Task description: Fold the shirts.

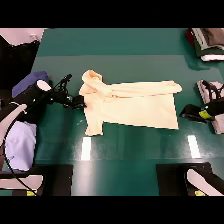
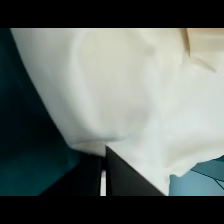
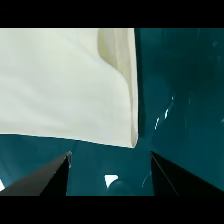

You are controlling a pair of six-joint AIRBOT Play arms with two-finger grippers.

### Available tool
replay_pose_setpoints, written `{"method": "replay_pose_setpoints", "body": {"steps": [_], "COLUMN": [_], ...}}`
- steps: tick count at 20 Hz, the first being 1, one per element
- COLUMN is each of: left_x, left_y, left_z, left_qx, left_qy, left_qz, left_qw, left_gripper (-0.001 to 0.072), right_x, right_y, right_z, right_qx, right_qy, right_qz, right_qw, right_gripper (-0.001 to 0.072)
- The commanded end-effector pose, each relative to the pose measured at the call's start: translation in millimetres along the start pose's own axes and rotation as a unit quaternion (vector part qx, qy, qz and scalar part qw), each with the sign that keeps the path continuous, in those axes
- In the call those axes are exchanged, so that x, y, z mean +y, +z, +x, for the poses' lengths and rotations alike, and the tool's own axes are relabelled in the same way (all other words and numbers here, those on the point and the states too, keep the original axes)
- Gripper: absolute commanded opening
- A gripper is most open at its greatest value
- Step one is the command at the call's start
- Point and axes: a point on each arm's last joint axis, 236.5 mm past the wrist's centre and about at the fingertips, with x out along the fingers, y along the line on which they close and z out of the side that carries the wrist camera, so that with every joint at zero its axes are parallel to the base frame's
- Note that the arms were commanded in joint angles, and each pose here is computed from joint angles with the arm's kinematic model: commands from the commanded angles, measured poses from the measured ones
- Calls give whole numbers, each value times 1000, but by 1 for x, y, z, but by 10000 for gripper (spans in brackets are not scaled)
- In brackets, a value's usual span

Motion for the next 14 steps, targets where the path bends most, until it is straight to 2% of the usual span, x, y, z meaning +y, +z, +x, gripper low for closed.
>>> {"method": "replay_pose_setpoints", "body": {"steps": [1, 3, 7, 8, 9, 13, 14], "left_x": [-7, -13, -18, -19, -19, -20, -21], "left_y": [-2, 0, 6, 6, 5, 1, 0], "left_z": [-2, -8, -19, -20, -20, -20, -20], "left_qx": [7, 4, -9, -8, -6, 2, 4], "left_qy": [-9, -11, -7, -7, -7, -10, -10], "left_qz": [6, 15, 31, 33, 34, 34, 34], "left_qw": [1000, 1000, 999, 999, 999, 999, 999], "left_gripper": [26, 26, 26, 26, 26, 26, 25], "right_x": [-11, -7, -10, -9, -8, -10, -10], "right_y": [-11, -14, -16, -14, -12, -15, -16], "right_z": [15, 24, 52, 56, 59, 70, 73], "right_qx": [8, 16, 55, 54, 55, 74, 80], "right_qy": [25, 61, 78, 83, 85, 88, 87], "right_qz": [34, 52, 74, 80, 83, 92, 90], "right_qw": [999, 997, 993, 992, 991, 989, 989], "right_gripper": [559, 559, 556, 510, 497, 482, 400]}}
